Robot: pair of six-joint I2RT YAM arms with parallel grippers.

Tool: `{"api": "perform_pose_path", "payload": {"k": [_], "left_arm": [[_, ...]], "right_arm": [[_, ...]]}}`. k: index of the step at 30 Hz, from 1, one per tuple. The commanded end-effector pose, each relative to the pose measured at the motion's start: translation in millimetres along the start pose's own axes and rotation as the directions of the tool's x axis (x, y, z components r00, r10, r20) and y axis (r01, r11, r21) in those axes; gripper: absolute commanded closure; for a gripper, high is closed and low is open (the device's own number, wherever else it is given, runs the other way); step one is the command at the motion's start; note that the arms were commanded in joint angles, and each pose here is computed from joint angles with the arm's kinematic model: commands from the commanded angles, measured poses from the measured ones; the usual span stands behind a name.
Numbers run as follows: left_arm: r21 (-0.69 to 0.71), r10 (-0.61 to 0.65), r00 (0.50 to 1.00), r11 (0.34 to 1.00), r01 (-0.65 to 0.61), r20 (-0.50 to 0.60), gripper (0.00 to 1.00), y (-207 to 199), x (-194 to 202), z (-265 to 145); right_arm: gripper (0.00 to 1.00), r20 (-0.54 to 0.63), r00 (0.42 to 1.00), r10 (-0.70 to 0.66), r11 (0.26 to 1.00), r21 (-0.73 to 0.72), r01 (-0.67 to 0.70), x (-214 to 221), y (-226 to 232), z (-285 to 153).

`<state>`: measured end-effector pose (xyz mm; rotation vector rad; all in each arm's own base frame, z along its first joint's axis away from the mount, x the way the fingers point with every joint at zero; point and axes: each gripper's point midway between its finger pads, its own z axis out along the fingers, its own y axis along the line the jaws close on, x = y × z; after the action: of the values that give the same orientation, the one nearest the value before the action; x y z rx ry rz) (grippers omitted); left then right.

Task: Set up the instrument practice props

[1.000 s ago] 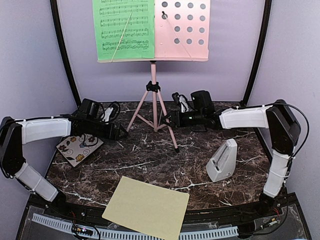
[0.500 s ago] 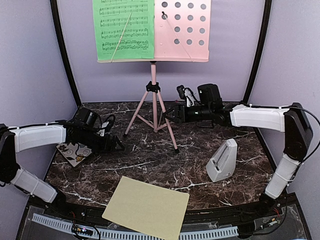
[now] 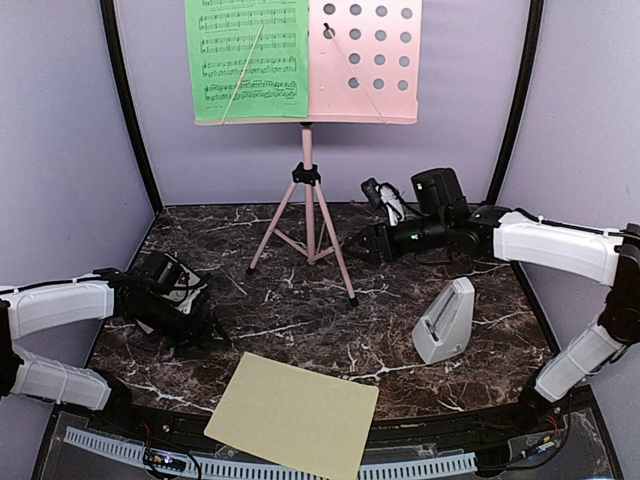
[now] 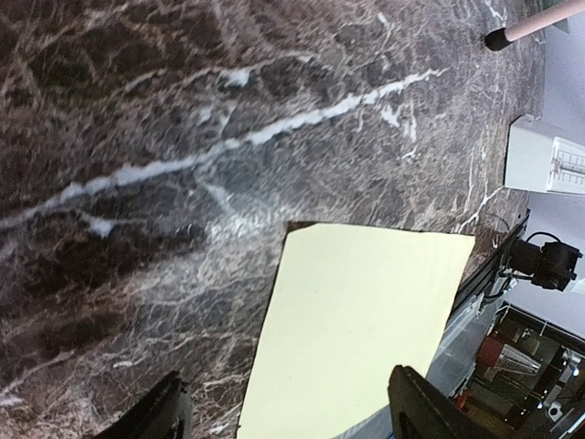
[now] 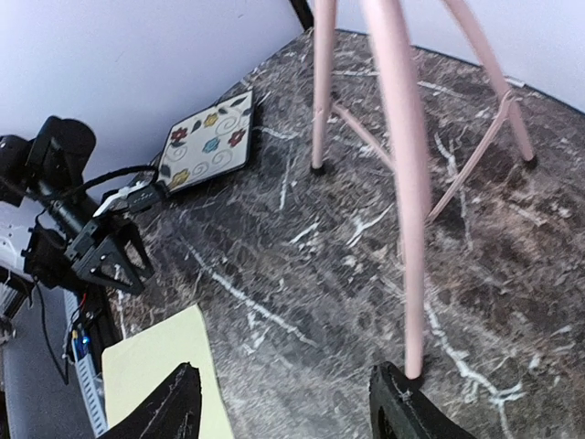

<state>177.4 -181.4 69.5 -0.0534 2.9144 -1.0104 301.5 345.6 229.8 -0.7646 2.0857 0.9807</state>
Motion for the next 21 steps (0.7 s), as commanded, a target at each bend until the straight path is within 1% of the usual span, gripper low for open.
{"api": "perform_pose_path", "payload": {"k": [1,4,8,10,14,18,21], "left_arm": [[-0.008,-0.065,0.996,0.998,0.065,-0.052,0.24,6.3,22.6,2.7],[-0.022,-0.076,0.994,0.997,0.074,-0.077,0.25,8.9,31.4,10.0],[-0.029,-0.088,0.988,0.996,0.085,-0.126,0.26,11.5,46.8,23.5],[-0.029,-0.092,0.989,0.996,0.089,-0.116,0.26,10.2,45.9,23.8],[-0.048,-0.095,0.993,0.995,0.091,-0.068,0.27,10.5,37.7,19.9],[-0.054,-0.120,0.991,0.992,0.117,-0.056,0.27,11.7,36.2,20.3],[-0.058,-0.130,0.991,0.990,0.128,-0.034,0.27,11.9,34.0,17.7]], "right_arm": [[0.39,-0.142,0.986,-0.083,0.995,-0.073,0.073,52.2,33.6,6.1],[0.44,-0.214,0.968,-0.134,0.986,-0.128,0.109,81.6,55.9,16.4],[0.55,-0.281,0.945,-0.168,0.978,-0.170,0.123,113.7,71.6,31.7],[0.63,-0.304,0.939,-0.161,0.976,-0.190,0.106,124.5,76.3,39.4],[0.70,-0.358,0.917,-0.177,0.966,-0.241,0.092,149.9,89.6,58.5],[0.77,-0.433,0.867,-0.246,0.938,-0.332,0.101,183.1,113.7,75.3],[0.80,-0.463,0.827,-0.319,0.915,-0.379,0.140,198.0,130.2,85.0]]}}
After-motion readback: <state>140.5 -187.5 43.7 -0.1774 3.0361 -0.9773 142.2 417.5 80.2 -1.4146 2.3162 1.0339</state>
